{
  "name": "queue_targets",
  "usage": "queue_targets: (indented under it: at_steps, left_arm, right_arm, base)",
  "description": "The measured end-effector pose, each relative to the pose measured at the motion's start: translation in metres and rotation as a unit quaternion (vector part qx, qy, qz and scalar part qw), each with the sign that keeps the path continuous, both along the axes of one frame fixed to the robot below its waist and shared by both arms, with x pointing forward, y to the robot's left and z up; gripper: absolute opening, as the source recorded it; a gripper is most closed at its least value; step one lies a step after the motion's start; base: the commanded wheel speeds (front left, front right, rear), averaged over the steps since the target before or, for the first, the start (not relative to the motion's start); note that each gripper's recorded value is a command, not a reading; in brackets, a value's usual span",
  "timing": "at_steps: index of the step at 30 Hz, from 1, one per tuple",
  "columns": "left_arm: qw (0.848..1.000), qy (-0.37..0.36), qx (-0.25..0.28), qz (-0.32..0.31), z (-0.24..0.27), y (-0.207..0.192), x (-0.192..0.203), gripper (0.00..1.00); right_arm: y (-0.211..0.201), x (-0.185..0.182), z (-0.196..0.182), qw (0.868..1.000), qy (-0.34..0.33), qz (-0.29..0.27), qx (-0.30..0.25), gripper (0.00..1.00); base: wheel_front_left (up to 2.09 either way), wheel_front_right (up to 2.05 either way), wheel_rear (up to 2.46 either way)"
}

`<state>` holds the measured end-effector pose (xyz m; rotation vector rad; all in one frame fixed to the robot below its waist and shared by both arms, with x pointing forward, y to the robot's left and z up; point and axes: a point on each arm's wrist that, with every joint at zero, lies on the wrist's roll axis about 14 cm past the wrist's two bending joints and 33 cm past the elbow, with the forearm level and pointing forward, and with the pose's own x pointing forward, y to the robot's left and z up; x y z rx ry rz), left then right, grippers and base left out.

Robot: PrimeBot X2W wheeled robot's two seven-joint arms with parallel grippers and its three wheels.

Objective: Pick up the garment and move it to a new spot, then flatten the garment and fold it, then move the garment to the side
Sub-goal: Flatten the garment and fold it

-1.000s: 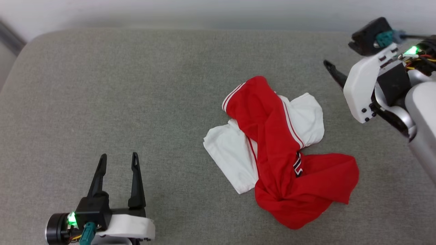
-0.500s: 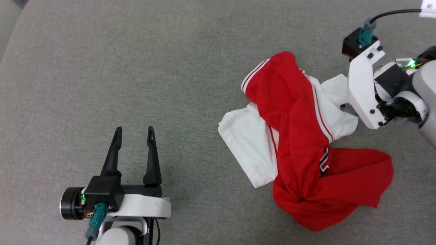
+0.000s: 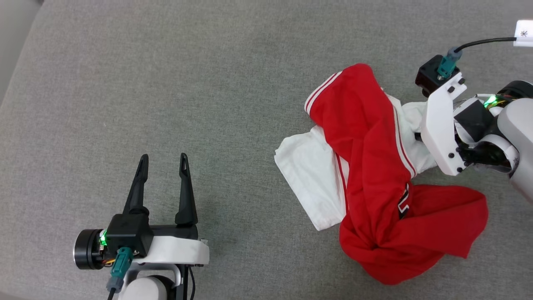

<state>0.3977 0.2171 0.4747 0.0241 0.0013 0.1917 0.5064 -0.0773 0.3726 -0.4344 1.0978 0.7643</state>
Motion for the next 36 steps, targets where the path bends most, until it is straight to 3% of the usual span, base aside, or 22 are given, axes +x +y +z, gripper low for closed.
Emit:
queue_targets:
  at_steps: [3, 7, 14, 20, 27, 31, 35, 36]
  left_arm:
    - [1.000, -0.007, 0.002, -0.001, 0.005, -0.001, -0.002, 1.00]
    - [1.000, -0.010, 0.002, -0.003, 0.009, -0.003, -0.011, 1.00]
    - [1.000, -0.024, 0.000, -0.012, 0.020, -0.010, -0.023, 1.00]
    - [0.999, -0.032, -0.001, -0.023, 0.025, -0.017, -0.030, 1.00]
    - [0.999, -0.029, -0.004, -0.035, 0.023, -0.024, -0.031, 1.00]
    - [0.999, -0.026, -0.003, -0.036, 0.022, -0.024, -0.032, 1.00]
    - [0.999, -0.026, -0.001, -0.040, 0.022, -0.025, -0.033, 1.00]
    - [0.999, -0.026, 0.000, -0.039, 0.022, -0.024, -0.034, 1.00]
  right_arm:
    - [0.003, 0.007, 0.021, 0.999, -0.039, -0.008, 0.034, 0.00]
    - [0.005, 0.025, 0.077, 0.989, -0.125, -0.008, 0.083, 0.00]
    - [-0.043, 0.007, 0.124, 0.979, -0.185, -0.026, 0.084, 0.00]
    - [-0.112, -0.038, 0.101, 0.983, -0.147, -0.096, 0.055, 0.00]
    - [-0.184, -0.102, 0.034, 0.980, -0.051, -0.193, -0.002, 0.00]
    - [-0.190, -0.131, -0.003, 0.972, -0.003, -0.236, -0.001, 0.00]
    - [-0.189, -0.139, -0.014, 0.965, 0.006, -0.261, 0.009, 0.00]
    - [-0.189, -0.139, -0.014, 0.964, 0.002, -0.266, 0.012, 0.29]
  base:
    - [0.00, 0.00, 0.00]
    - [0.00, 0.00, 0.00]
    - [0.00, 0.00, 0.00]
    - [0.00, 0.00, 0.00]
    - [0.00, 0.00, 0.00]
    - [0.00, 0.00, 0.00]
    - [0.00, 0.00, 0.00]
    - [0.00, 0.00, 0.00]
